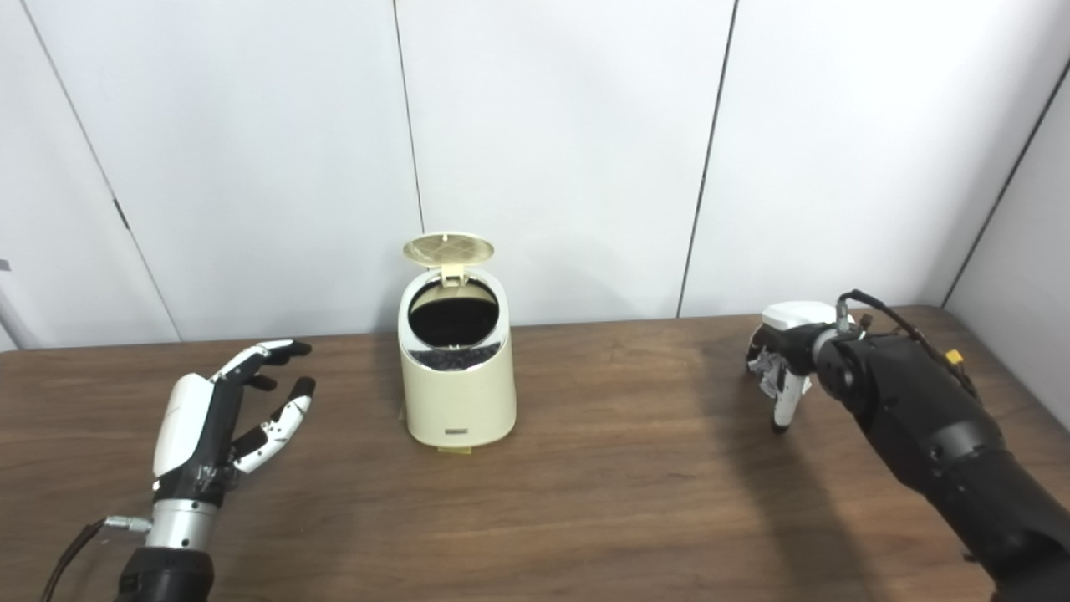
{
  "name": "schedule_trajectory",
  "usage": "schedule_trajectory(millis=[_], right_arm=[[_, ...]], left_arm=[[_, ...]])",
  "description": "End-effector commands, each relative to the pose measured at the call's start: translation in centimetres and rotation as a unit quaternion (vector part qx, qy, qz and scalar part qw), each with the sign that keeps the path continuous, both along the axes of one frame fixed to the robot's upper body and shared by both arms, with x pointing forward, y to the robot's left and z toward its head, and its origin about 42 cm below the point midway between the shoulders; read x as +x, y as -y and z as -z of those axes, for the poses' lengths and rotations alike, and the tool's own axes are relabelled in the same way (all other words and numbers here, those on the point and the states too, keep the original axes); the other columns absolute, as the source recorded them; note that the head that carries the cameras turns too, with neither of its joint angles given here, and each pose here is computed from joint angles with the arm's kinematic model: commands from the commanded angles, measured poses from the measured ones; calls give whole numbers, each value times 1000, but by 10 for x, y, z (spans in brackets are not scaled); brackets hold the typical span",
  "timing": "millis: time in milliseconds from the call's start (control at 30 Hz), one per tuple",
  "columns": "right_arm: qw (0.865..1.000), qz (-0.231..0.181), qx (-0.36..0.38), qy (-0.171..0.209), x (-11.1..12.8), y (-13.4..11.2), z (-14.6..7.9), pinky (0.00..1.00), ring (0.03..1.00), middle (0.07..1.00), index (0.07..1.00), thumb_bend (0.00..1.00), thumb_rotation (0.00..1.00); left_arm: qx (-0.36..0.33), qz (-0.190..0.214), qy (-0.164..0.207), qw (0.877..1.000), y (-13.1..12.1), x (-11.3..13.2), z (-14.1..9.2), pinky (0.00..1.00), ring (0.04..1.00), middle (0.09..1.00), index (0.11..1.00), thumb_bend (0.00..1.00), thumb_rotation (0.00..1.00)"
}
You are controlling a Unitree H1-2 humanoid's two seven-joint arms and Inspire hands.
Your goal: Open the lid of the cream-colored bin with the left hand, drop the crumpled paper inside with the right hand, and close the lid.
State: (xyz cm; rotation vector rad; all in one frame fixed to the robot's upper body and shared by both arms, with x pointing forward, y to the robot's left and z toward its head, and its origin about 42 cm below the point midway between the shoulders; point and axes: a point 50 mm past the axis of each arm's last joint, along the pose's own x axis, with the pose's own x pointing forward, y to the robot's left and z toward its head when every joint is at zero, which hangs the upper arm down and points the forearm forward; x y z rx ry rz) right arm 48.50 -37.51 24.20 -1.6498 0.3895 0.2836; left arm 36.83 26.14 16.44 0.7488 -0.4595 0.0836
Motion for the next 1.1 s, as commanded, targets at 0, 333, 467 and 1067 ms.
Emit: schedule_trajectory(millis=[0, 333, 467, 1067], right_arm=[[999, 6, -11, 36, 4, 9, -26, 525, 649, 731, 709, 827, 43], [999, 33, -10, 32, 0, 20, -17, 505, 630, 730, 726, 823, 0], [998, 33, -16, 46, 1, 24, -13, 454, 571, 688, 689, 794, 0], [986, 21, -71, 152, 4, 23, -6, 580, 587, 519, 474, 527, 0]], left_arm=[[0, 3, 44, 999, -2, 4, -22, 607, 742, 749, 733, 378, 516], [-2, 3, 44, 999, -4, 3, -22, 594, 734, 751, 734, 374, 496], [0, 4, 45, 999, -4, 3, -21, 597, 736, 749, 733, 376, 502], [2, 5, 44, 999, -4, 3, -21, 591, 733, 750, 733, 378, 513]])
